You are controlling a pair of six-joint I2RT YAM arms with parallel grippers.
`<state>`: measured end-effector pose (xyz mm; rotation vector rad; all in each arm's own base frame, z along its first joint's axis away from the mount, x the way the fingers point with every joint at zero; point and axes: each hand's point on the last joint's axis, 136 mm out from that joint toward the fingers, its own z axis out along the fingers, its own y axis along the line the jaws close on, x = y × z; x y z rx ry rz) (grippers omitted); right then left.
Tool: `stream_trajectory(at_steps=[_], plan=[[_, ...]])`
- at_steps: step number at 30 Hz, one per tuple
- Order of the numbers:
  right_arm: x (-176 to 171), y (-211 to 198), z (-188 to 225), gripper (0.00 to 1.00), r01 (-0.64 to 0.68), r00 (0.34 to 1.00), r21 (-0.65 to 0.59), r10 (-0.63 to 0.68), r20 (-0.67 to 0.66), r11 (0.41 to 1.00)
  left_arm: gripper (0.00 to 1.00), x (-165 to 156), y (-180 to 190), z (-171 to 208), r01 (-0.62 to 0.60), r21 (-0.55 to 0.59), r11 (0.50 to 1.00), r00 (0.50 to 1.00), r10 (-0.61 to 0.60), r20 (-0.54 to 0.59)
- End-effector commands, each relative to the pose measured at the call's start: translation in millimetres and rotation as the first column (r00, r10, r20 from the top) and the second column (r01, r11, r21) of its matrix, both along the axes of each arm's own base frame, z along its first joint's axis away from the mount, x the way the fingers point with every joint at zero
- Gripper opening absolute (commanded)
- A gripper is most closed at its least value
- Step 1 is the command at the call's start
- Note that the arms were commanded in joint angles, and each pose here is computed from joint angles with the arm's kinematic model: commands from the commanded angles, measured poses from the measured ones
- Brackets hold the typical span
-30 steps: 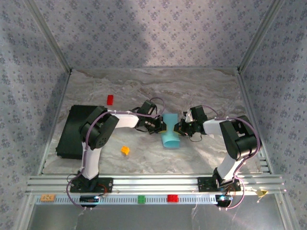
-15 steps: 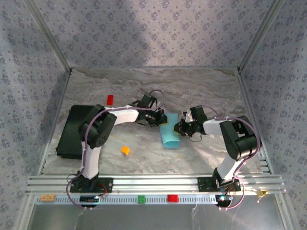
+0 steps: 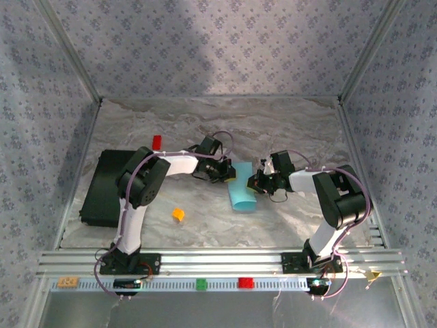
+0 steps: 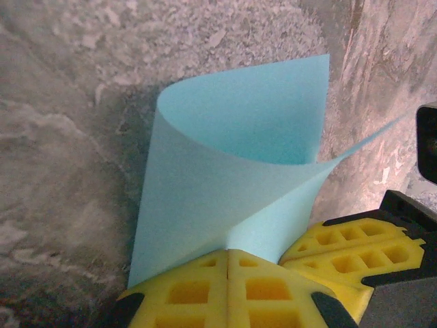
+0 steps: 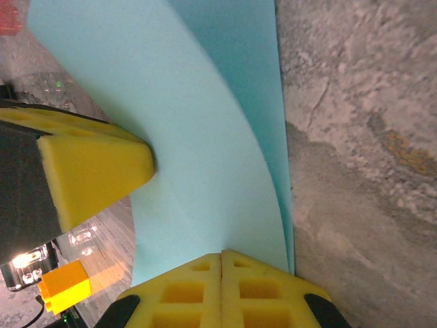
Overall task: Fold a paper plane with a square sheet of paper (pick it up from the middle)
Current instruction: First fold the square sheet of paper in half at the center of the table.
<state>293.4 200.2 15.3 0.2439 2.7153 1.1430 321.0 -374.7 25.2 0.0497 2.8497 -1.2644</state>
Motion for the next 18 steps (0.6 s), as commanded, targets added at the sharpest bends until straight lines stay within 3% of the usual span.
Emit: stream_trajectory(at_steps=[1,8,18], plan=[[-42.8,-38.3,-56.2,0.00,0.016,0.981,-0.223,-0.058,-0.183,0.975,0.01,13.8,1.6,12.2,0.009,-0.003,1.000,1.000,-0.009,0.019],[-42.9,-38.3,-55.5,0.00,0.013,0.981,-0.225,-0.055,-0.185,0.974,0.02,21.6,-2.2,13.3,0.028,-0.036,0.999,0.999,-0.028,0.016],[-43.2,-38.7,-56.2,0.00,0.013,0.981,-0.227,-0.056,-0.187,0.974,0.02,30.9,10.9,-15.2,-0.009,0.031,0.999,1.000,0.009,-0.011]])
